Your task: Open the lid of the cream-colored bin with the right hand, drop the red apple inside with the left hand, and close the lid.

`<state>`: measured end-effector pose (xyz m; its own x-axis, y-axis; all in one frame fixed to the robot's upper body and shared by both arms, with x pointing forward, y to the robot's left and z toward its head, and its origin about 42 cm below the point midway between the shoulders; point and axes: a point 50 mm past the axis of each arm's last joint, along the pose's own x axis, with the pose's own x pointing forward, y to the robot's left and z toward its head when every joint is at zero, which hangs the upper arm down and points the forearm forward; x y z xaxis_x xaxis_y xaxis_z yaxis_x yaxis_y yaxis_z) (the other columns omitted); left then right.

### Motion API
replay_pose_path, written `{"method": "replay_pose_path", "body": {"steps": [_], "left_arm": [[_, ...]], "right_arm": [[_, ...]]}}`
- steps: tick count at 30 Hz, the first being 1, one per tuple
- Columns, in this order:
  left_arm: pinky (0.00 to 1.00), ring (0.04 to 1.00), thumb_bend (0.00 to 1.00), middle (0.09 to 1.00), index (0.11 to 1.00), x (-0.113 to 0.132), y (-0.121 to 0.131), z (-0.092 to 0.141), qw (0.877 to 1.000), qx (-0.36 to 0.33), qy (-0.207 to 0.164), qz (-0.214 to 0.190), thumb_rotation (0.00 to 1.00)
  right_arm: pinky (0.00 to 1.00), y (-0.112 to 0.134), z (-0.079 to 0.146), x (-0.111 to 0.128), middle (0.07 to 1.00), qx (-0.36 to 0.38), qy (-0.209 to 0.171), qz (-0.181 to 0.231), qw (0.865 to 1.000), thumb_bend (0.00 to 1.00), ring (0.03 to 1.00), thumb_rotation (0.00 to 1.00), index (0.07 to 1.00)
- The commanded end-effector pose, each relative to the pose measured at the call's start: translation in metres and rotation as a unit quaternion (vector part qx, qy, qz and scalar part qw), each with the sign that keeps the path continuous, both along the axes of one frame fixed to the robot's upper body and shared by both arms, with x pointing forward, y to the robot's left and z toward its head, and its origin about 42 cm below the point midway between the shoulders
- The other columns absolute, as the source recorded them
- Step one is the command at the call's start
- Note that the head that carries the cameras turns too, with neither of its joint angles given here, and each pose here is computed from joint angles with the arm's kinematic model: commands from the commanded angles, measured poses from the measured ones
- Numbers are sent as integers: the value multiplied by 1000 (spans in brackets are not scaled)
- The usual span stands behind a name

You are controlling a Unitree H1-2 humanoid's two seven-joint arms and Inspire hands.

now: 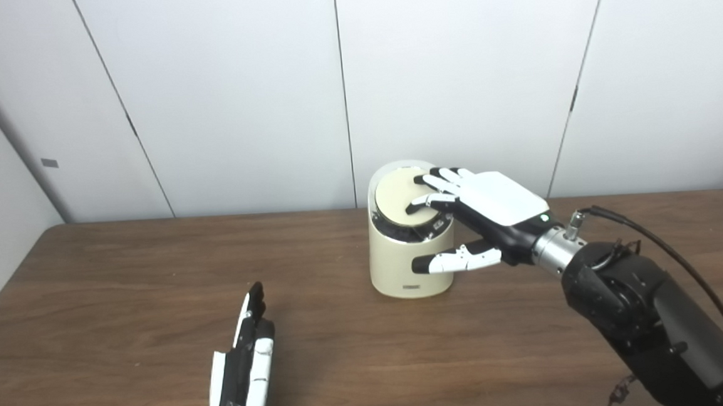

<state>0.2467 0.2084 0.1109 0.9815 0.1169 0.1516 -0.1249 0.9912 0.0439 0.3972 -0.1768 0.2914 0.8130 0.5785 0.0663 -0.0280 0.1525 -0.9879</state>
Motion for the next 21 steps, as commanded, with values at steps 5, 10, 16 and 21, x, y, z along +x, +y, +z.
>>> {"method": "replay_pose_path", "body": {"steps": [5, 10, 16, 21], "left_arm": [[1000, 997, 633, 993, 1000, -5, -5, -9, 999, 3, 35, 8, 955], [1000, 996, 629, 992, 1000, -6, -7, -5, 999, -5, 36, 5, 937], [1000, 998, 602, 992, 1000, -5, -10, -2, 999, -13, 31, 7, 935], [1000, 1000, 617, 999, 1000, -4, -11, -2, 1000, -12, 27, 9, 951]], "right_arm": [[1000, -5, 13, -1, 972, 11, -11, -5, 1000, 585, 1000, 999, 800], [1000, -3, 10, -1, 970, 1, -13, -5, 1000, 607, 1000, 1000, 797], [1000, 0, 8, 2, 991, -37, -6, -24, 999, 640, 1000, 1000, 816], [1000, 6, 4, 2, 1000, -44, 0, -32, 998, 665, 1000, 1000, 824]]}}
